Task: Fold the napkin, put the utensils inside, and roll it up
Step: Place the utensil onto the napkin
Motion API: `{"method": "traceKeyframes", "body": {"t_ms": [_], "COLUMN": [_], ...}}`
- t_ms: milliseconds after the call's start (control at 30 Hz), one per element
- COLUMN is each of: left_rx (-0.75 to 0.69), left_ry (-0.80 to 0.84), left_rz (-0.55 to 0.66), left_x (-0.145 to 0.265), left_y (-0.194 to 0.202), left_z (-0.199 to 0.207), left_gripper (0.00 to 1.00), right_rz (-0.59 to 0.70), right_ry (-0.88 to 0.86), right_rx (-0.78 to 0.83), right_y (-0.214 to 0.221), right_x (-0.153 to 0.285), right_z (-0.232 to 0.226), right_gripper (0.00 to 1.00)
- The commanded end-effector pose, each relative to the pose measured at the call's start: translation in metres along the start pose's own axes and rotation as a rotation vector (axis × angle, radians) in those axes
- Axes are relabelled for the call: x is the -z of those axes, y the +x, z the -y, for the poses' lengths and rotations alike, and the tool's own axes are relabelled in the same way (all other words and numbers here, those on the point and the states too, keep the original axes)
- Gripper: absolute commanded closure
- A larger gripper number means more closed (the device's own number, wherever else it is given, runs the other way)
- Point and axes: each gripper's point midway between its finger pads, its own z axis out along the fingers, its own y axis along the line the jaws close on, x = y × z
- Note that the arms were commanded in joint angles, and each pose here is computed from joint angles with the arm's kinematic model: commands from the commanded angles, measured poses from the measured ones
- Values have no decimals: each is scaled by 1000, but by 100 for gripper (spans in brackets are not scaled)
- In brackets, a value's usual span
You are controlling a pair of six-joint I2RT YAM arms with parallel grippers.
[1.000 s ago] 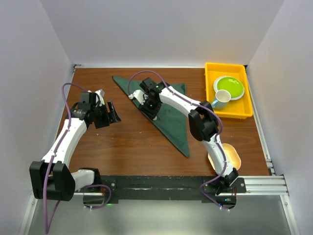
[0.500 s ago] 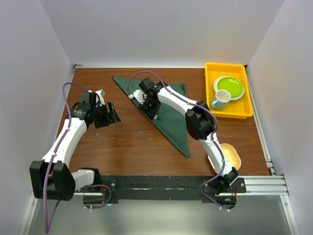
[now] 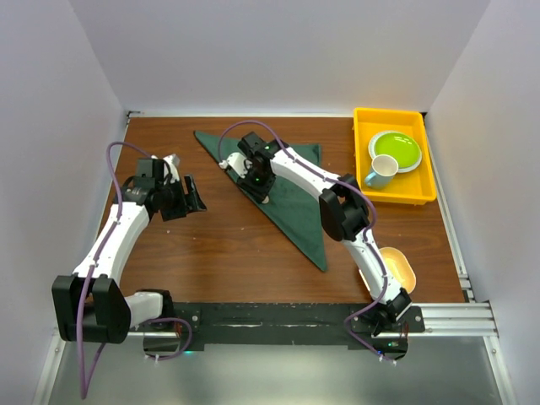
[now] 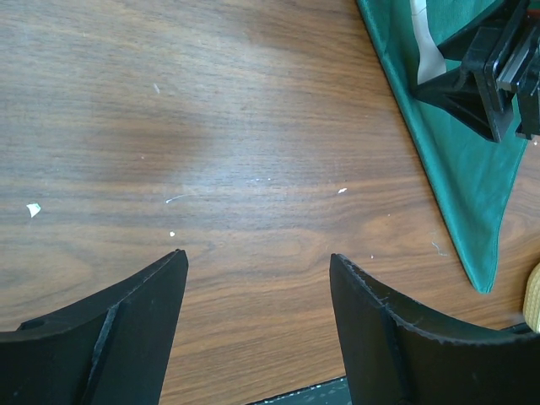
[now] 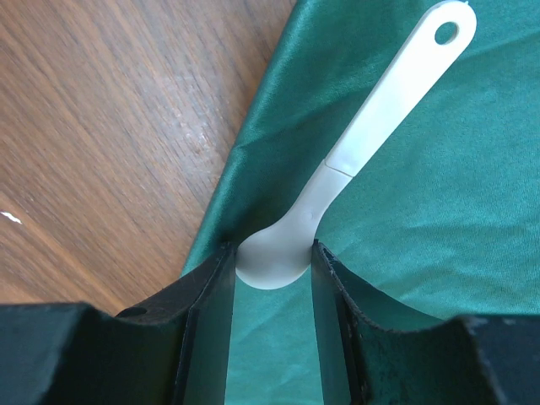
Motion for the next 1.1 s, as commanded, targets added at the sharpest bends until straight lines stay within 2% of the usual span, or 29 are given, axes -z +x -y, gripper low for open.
{"method": "traceKeyframes", "body": {"t_ms": [0, 600, 767, 1067], "left_rx": [-21, -19, -16, -12], "left_ry": [8, 9, 15, 21], "left_rz": [-4, -9, -12, -16], "left_x": [-2, -2, -3, -4], "left_y": [1, 3, 4, 5], "left_z": [-3, -5, -4, -4], "left_gripper": [27, 27, 27, 27], "right_rz": [47, 48, 59, 84], "right_ry": [-6, -11, -3, 17], "right_rx": [21, 17, 13, 13], "right_y": [-16, -18, -22, -30], "right_x": [4, -6, -1, 9], "right_z": [-2, -4, -2, 0], "right_gripper": [100, 96, 100, 100]}}
